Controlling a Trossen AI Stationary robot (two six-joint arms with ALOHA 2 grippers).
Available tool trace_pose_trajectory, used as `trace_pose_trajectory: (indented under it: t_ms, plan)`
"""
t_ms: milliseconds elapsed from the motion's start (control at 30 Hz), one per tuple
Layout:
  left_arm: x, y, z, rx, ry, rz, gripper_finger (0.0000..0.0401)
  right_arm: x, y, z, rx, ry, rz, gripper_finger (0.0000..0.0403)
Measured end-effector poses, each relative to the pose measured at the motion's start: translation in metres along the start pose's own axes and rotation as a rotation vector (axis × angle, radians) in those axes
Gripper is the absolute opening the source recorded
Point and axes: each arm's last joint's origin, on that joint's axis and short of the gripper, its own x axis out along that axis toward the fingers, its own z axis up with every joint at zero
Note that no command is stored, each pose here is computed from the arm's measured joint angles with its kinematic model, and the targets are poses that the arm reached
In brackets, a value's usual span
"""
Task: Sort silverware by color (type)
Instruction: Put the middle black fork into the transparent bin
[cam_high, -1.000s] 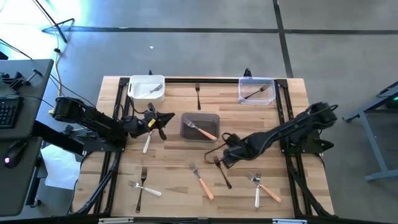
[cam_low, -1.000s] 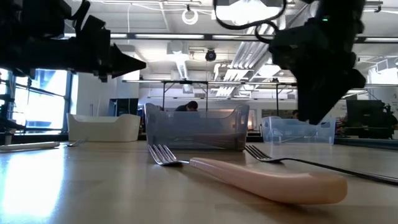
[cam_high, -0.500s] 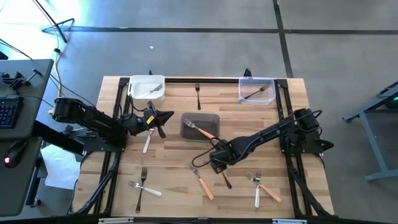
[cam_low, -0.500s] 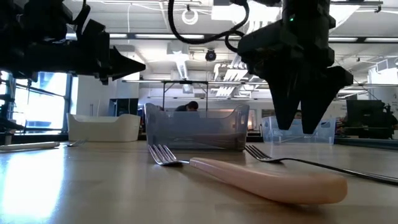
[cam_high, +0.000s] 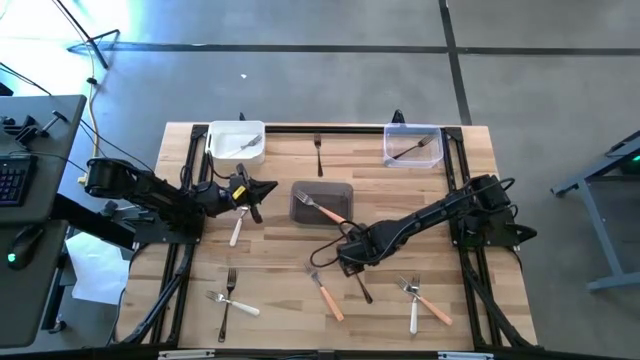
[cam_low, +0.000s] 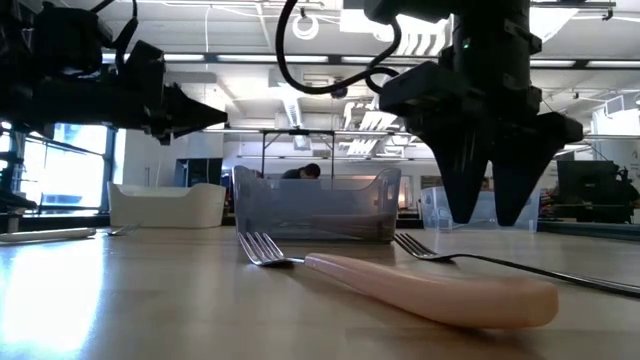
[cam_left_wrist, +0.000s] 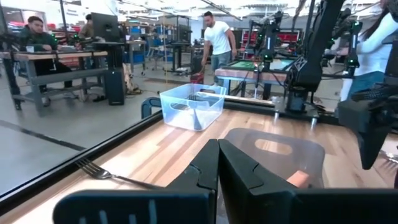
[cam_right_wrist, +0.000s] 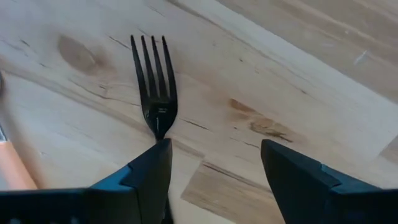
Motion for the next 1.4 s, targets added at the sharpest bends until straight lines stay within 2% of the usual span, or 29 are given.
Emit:
trace_pose_trajectory:
  t_ms: [533, 800, 1000, 1200, 1300, 1400]
  plan:
    - [0.000, -0.001, -0.001, 0.011, 0.010, -0.045, 0.0000, 0.000, 0.004, -0.001, 0.086, 0.011, 0.040, 0.0232]
    - [0.000, -0.001, -0.001, 0.011, 0.010, -0.045, 0.0000, 0.001, 0.014, -0.018, 0.077, -0.041, 0.109, 0.0232]
    - [0.000, -0.001, -0.001, 0.011, 0.011, -0.045, 0.0000, 0.012, 0.031, -0.023, 0.020, -0.024, 0.092, 0.0232]
    - [0.000, -0.001, -0.001, 0.013, 0.014, -0.045, 0.0000, 0.023, 0.046, -0.021, -0.064, 0.008, -0.053, 0.0229]
    - [0.000, -0.001, -0.001, 0.014, 0.017, -0.044, 0.0000, 0.028, 0.050, -0.020, -0.083, 0.047, -0.087, 0.0212]
    - [0.000, -0.001, -0.002, 0.014, 0.018, -0.044, 0.0000, 0.031, 0.054, -0.019, -0.090, 0.095, -0.076, 0.0176]
